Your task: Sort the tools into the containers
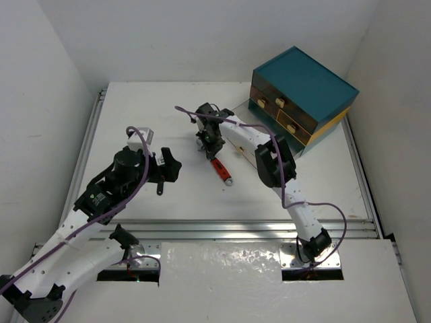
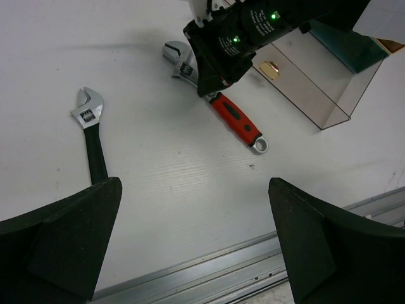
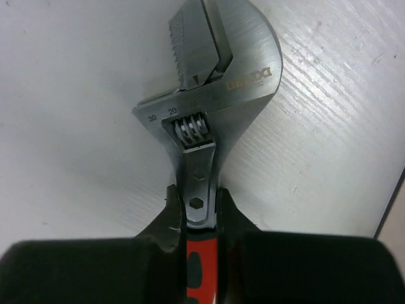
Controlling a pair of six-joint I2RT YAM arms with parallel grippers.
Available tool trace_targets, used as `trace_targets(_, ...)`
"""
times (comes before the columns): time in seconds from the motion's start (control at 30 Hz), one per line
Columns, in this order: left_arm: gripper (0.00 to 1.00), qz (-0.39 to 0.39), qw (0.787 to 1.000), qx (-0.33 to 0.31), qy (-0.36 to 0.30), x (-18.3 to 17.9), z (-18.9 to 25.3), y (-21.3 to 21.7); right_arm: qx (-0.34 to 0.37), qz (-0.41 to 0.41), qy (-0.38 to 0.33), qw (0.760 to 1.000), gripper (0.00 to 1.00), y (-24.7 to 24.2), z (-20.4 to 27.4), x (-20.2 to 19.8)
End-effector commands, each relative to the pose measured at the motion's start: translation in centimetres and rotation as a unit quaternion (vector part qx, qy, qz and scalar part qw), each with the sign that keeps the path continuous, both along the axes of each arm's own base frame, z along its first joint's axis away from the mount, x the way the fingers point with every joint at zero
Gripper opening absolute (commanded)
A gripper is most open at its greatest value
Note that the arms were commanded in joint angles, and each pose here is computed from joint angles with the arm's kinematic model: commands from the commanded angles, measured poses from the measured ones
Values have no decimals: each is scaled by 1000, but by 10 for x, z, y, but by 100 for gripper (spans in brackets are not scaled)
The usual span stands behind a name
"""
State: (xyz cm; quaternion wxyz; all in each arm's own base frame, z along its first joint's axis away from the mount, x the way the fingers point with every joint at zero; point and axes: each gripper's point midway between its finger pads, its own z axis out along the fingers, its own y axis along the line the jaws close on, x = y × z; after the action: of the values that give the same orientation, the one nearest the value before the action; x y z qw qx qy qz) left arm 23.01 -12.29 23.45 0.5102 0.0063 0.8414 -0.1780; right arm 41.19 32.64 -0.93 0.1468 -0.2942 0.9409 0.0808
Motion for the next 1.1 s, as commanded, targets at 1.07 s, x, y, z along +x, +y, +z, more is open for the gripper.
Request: trace_targets(1.07,100,-6,1000,-20,-21,0,13,-4,17,-28,-219,975,0,-90,205,39)
